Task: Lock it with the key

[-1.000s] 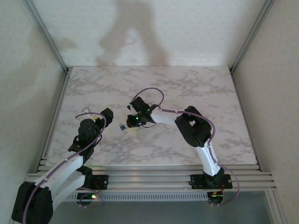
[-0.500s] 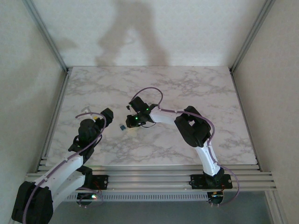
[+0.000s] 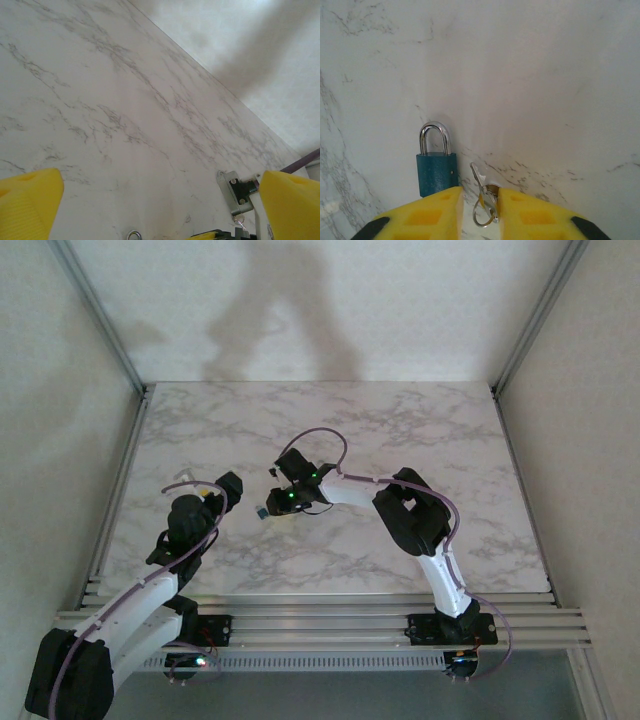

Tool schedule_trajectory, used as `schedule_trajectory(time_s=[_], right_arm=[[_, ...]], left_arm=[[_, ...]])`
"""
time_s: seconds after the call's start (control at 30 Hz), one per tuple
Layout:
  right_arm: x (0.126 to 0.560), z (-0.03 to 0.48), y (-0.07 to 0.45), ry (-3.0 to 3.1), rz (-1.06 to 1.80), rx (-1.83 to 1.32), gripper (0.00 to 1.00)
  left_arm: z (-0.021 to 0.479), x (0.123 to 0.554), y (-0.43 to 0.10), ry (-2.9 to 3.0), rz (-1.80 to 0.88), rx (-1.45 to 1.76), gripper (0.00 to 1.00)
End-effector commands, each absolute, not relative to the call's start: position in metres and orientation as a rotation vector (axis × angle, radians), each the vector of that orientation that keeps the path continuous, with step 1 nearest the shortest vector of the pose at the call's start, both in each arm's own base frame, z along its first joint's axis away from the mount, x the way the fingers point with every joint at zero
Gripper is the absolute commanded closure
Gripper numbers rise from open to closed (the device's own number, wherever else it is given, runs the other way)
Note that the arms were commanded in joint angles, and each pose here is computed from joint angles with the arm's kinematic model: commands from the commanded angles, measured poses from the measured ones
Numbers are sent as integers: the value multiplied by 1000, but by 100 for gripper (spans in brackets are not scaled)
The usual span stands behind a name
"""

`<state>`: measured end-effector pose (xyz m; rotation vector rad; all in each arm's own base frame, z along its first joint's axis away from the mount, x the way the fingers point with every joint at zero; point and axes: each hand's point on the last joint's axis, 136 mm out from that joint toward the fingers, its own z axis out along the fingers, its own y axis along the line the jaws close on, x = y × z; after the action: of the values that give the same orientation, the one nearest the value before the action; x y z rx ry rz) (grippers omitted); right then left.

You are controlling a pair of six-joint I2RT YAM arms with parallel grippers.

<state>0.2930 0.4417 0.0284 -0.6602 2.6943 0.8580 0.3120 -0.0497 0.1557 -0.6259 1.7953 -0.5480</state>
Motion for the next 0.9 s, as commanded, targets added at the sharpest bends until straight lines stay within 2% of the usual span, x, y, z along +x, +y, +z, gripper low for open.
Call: schedule_trajectory(time_s=[0.0,0.27,0.57,0.77,0.87], right_arm=[[291,43,440,2673,812,-689,71],[293,58,429,2647,740,-705,54],[290,81,420,2610,694,-733,42],[300,117,390,2510,529,-701,20],[301,134,374,2466,469,-686,13]], left_arm=[[152,311,-47,1795,-539,-641,0],[152,310,-45,1797,-531,-649,0],[156,310,-42,1776,-523,-664,1],[153,311,-41,1779,-526,-688,0],[146,312,-46,1824,-529,-673,0]])
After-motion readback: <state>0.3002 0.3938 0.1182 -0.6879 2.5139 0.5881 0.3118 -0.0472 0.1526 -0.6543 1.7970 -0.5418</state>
